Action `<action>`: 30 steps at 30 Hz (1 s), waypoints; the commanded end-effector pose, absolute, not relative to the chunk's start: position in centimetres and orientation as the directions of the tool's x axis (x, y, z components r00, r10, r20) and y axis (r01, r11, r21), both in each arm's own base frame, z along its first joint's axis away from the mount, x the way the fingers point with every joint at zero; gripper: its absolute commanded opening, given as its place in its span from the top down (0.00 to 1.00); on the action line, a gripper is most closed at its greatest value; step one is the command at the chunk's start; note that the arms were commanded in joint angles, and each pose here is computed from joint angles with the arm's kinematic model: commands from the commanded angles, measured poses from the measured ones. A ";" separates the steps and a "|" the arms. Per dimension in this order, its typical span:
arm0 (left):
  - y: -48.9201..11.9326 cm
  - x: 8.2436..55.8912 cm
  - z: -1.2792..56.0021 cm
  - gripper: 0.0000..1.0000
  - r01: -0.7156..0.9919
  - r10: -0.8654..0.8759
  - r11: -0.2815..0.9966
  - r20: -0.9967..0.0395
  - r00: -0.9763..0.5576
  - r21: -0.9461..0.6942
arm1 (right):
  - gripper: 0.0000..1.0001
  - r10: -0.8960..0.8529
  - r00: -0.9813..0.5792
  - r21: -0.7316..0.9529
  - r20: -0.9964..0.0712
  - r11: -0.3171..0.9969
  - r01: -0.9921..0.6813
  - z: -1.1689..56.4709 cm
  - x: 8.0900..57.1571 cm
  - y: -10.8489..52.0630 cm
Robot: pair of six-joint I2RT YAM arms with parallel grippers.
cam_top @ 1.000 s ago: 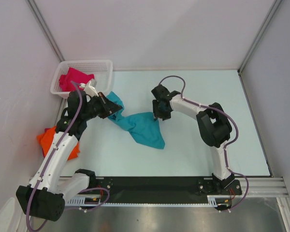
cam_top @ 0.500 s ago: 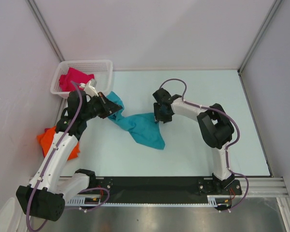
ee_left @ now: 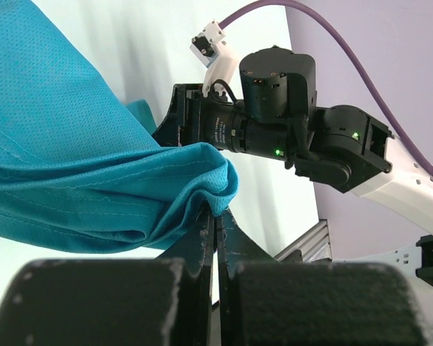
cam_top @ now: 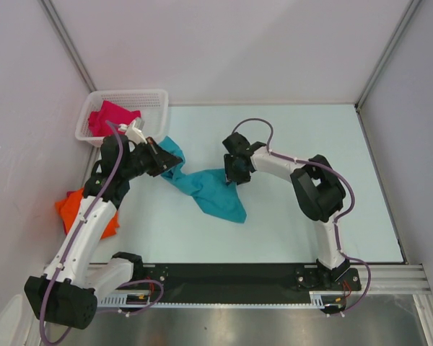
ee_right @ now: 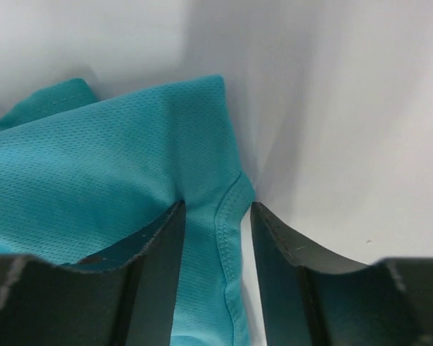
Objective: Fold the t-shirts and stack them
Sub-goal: Flatten out the tshirt
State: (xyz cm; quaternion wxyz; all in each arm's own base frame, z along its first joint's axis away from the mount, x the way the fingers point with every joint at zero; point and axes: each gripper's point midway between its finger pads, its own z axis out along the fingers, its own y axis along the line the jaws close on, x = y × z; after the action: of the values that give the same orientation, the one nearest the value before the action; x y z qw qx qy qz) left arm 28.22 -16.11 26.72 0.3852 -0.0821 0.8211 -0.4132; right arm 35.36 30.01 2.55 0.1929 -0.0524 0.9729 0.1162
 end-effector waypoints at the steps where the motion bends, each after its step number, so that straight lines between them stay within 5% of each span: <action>1: -15.9 28.9 28.6 1.00 0.231 -0.459 0.639 -0.606 -0.650 -0.733 | 0.57 -0.048 -0.923 0.235 -0.382 0.961 -0.147 1.9 35.6 31.4; 6: -15.6 29.0 28.5 1.00 0.226 -0.463 0.642 -0.605 -0.647 -0.733 | 0.76 -0.067 -0.928 0.261 -0.365 0.950 -0.171 1.6 35.1 32.0; 8: -15.6 29.0 28.4 1.00 0.226 -0.463 0.642 -0.605 -0.647 -0.733 | 1.00 -0.072 -0.929 0.262 -0.363 0.949 -0.176 1.6 35.0 32.0; 16: -15.0 31.2 29.1 1.00 0.226 -0.479 0.640 -0.611 -0.630 -0.734 | 1.00 -0.099 -0.870 0.056 -0.483 0.988 -0.144 5.9 39.4 26.8; 24: -14.5 36.9 34.3 1.00 0.224 -0.498 0.603 -0.581 -0.644 -0.766 | 1.00 0.085 -0.648 -0.004 -0.757 0.991 0.135 24.3 46.7 12.6; 30: -12.7 38.3 39.8 1.00 0.257 -0.534 0.597 -0.616 -0.579 -0.760 | 1.00 0.130 -0.468 -0.050 -0.874 0.934 0.354 33.9 45.8 3.7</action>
State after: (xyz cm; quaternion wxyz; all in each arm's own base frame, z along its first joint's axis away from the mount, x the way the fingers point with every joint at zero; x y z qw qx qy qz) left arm 38.81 -13.83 34.62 0.4115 -0.1008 0.8001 -0.4247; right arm 48.89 8.30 24.85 0.4252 0.1136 0.8968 -0.0451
